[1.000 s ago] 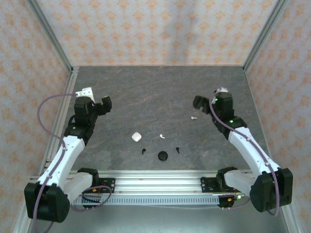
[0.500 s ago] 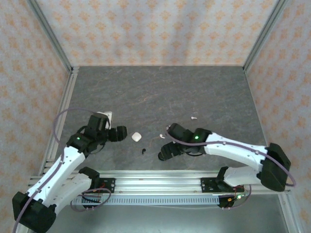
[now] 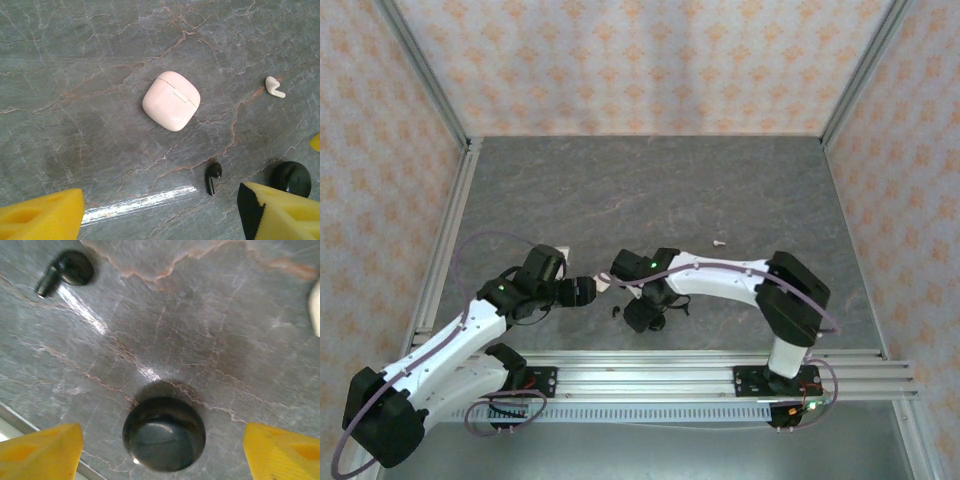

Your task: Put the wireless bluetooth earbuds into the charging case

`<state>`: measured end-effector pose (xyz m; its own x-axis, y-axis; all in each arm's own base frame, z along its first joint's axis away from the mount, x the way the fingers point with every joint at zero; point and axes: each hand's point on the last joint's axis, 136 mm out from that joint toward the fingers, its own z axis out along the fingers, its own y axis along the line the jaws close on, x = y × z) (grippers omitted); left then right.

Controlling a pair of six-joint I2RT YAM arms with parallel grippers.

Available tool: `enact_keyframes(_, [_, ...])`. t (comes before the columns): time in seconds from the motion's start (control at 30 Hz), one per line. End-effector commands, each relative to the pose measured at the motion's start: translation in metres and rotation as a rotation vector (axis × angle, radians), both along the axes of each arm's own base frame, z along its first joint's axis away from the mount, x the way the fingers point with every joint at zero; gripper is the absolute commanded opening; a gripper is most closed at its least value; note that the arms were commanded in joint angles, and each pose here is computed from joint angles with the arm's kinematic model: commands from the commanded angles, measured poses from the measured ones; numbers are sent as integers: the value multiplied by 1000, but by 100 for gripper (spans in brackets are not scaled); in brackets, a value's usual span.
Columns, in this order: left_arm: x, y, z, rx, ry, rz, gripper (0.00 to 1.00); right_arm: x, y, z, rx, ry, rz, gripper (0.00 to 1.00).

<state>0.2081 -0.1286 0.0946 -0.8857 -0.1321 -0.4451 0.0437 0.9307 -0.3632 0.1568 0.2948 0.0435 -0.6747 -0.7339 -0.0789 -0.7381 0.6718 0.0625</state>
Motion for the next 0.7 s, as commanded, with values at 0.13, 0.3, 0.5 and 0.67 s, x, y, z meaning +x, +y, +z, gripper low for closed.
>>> enact_keyframes(0.13, [0, 6, -3, 33, -13, 14, 81, -14, -14, -14, -98, 74, 66, 77])
enact_keyframes(0.3, [3, 6, -1, 38, -22, 18, 82, -15, -17, -22, -119, 78, 62, 72])
enact_keyframes(0.5, [5, 6, 2, 39, -31, 21, 83, -12, -19, -26, -125, 62, 22, 60])
enact_keyframes(0.67, [7, 6, 12, 22, -87, 15, 85, -3, -21, -24, -112, 19, -81, 50])
